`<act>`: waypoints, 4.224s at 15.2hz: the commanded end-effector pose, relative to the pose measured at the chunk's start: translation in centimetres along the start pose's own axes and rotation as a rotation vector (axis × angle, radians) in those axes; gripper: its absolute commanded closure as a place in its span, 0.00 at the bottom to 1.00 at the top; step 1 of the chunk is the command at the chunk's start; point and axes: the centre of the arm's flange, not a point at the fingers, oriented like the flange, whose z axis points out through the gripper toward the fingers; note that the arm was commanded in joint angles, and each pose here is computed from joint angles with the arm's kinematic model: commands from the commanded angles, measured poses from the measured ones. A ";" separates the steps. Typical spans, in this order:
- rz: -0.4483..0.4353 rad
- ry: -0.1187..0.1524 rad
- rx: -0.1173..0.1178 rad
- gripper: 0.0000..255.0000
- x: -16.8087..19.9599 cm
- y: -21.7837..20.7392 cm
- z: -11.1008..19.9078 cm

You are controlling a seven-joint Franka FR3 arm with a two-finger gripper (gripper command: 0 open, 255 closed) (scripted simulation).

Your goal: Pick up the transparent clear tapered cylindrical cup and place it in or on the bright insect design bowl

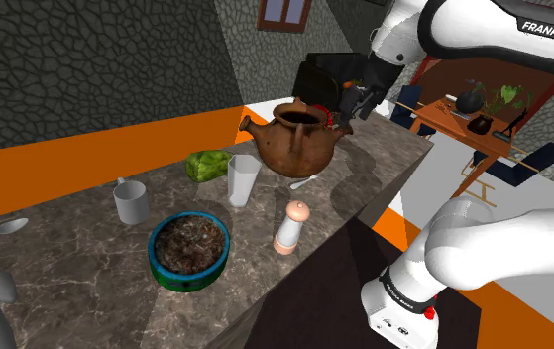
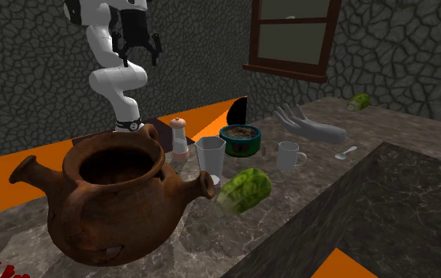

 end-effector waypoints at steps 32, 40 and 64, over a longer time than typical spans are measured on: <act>-0.058 -0.050 -0.055 0.00 19.4 -20.6 26.4; -0.058 -0.050 -0.055 0.00 19.3 -20.4 28.8; -0.058 -0.050 -0.055 1.00 19.9 -20.2 24.1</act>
